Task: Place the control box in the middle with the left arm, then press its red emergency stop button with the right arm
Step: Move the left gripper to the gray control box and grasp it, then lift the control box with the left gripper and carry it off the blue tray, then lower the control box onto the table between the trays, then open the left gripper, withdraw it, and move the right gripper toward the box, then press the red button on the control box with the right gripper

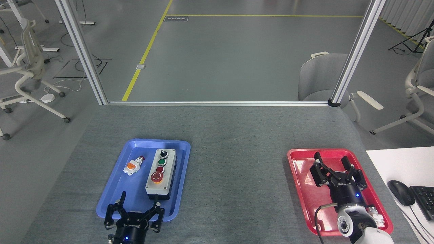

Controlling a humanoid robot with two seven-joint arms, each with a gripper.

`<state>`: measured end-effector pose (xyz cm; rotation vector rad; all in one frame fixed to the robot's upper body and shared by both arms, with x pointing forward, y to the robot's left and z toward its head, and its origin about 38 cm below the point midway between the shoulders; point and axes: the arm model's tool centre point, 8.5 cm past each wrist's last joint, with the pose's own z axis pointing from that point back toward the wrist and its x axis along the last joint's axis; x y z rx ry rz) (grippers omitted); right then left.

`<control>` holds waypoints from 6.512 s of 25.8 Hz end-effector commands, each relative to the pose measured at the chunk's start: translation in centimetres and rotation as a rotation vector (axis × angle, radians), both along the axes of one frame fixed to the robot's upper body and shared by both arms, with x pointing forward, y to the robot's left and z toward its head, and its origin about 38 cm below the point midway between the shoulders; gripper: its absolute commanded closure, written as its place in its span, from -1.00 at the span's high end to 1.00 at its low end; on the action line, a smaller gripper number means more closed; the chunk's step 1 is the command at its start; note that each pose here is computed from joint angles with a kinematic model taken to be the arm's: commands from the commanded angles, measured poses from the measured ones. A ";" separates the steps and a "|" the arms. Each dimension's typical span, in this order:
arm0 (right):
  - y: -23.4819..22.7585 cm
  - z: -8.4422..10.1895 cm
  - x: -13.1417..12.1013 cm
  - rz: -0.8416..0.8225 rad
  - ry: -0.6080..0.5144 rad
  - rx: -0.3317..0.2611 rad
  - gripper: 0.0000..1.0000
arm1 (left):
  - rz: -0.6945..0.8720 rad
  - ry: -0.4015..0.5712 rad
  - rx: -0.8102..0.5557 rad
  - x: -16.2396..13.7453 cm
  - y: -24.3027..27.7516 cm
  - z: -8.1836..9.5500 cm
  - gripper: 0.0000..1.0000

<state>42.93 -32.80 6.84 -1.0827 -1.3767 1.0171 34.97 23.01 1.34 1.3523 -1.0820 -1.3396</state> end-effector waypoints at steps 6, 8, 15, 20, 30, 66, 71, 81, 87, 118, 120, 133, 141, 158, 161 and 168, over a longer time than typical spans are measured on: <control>0.2 -0.1 0.0 0.003 0.001 0.004 0.98 | -0.047 0.048 -0.066 0.7 -2.4 -1.1 0.97; 0.3 -0.1 0.0 0.005 0.000 0.006 0.98 | -0.043 0.071 -0.129 1.5 -2.4 -1.1 0.97; 0.3 -0.1 0.0 0.004 0.000 0.009 0.98 | -0.017 0.145 -0.158 4.5 -1.7 -2.1 0.97; 0.5 0.0 0.0 0.010 -0.004 0.008 0.98 | -0.002 0.162 -0.170 5.3 -1.1 -2.4 0.97; 0.2 0.1 0.0 0.004 -0.007 0.031 0.98 | 0.024 0.215 -0.188 6.9 -0.5 -3.7 0.97; 0.6 0.2 -0.1 0.035 -0.018 0.036 0.98 | -0.081 0.066 -0.263 10.3 1.1 2.2 -1.00; 0.7 0.4 0.0 0.038 -0.024 0.037 0.98 | -0.181 0.005 -0.279 9.1 -3.1 4.0 -1.00; 0.5 0.6 0.0 0.034 -0.029 0.038 0.98 | -0.433 0.100 -0.278 6.3 -17.9 2.2 -1.00; 0.9 0.6 0.0 0.041 -0.030 0.044 0.98 | -0.502 0.178 -0.134 4.9 -22.0 -0.5 -1.00; 0.7 0.8 0.2 0.037 -0.031 0.038 0.98 | -0.594 0.292 -0.003 4.3 -24.0 -2.6 0.96; 0.6 0.8 0.2 0.031 -0.030 0.038 0.98 | -0.604 0.301 -0.033 2.7 -24.0 -3.2 0.96; 0.5 1.7 0.8 0.045 -0.052 0.026 0.94 | -0.412 0.143 -0.183 -2.2 -6.8 0.7 0.97; 3.1 2.2 0.6 0.296 -0.103 0.043 -0.65 | -0.160 -0.080 -0.308 -0.8 5.3 6.3 0.97; 14.4 -1.6 0.2 0.827 0.132 0.010 -1.00 | 0.201 -0.133 -0.297 3.5 12.4 6.6 0.97; 15.9 -2.5 -0.2 0.864 0.161 0.006 -1.00 | 0.196 -0.125 -0.296 3.4 12.2 6.3 0.98; 16.2 -4.0 -1.2 0.896 0.245 -0.027 -1.00 | 0.194 -0.116 -0.309 3.3 11.6 5.9 0.98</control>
